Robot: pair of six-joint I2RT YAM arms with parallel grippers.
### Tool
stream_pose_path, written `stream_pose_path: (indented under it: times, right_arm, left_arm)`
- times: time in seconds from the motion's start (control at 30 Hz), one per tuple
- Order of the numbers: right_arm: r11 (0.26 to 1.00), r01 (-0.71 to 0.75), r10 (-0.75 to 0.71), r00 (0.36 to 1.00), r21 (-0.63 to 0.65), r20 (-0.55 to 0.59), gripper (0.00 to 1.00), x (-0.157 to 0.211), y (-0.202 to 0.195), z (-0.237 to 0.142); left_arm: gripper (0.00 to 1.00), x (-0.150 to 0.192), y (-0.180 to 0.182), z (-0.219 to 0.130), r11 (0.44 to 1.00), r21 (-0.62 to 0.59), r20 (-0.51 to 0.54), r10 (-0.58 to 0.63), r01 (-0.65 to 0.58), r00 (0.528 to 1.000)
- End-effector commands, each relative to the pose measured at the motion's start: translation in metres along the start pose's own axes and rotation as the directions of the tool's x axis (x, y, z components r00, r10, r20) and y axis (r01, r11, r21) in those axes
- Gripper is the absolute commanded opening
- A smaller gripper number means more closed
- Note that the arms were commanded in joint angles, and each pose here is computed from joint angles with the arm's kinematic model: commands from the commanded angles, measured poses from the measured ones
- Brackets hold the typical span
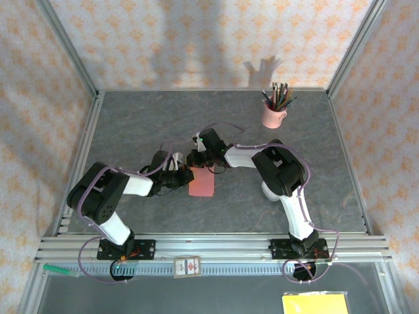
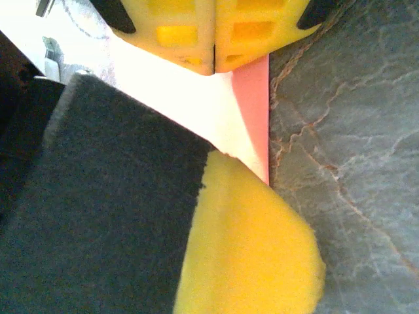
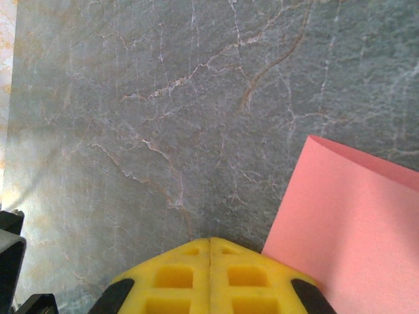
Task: Fold a paper plane with a square sheet of paper (pick it up from the middle)
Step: First fold the square sheet of paper in half at the center of the table.
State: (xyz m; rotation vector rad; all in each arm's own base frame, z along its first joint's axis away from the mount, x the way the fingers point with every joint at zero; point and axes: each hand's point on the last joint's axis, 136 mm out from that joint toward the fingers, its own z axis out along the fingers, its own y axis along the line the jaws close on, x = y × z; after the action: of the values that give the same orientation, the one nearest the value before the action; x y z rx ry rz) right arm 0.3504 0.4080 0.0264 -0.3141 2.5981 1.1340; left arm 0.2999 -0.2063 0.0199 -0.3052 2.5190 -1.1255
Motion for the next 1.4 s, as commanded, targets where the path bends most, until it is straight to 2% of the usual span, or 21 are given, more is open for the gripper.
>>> stream_pose_path:
  times: [0.0,0.5,1.0,1.1,1.27,1.37]
  right_arm:
    - [0.981,-0.077,0.089,0.994,0.179,-0.061,0.0,0.028,-0.055,0.005]
    - [0.971,-0.083,0.104,0.991,0.225,-0.083,0.0,0.032,-0.067,0.008]
    - [0.97,-0.077,0.102,0.99,0.231,-0.097,0.0,0.035,-0.07,0.009]
    - [0.973,-0.063,0.088,0.991,0.223,-0.104,0.0,0.035,-0.068,0.008]
    - [0.987,-0.005,0.025,0.993,0.164,-0.119,0.0,0.03,-0.051,0.003]
    - [0.992,0.034,-0.02,0.993,0.122,-0.118,0.0,0.022,-0.035,-0.003]
  left_arm:
    - [0.0,0.02,0.021,-0.003,0.998,-0.062,-0.06,-0.009,0.005,0.998]
    - [0.0,0.079,0.037,-0.016,0.993,-0.12,-0.181,-0.031,0.009,0.983]
    - [0.0,0.121,0.039,-0.032,0.991,-0.136,-0.245,-0.035,0.002,0.969]
    - [0.0,0.109,0.019,-0.036,0.997,-0.08,-0.202,-0.006,-0.01,0.979]
    - [0.0,0.062,-0.033,-0.048,0.997,0.077,-0.013,0.007,-0.006,1.0]
    - [0.0,0.04,-0.037,-0.05,0.995,0.093,0.065,-0.032,0.026,0.997]
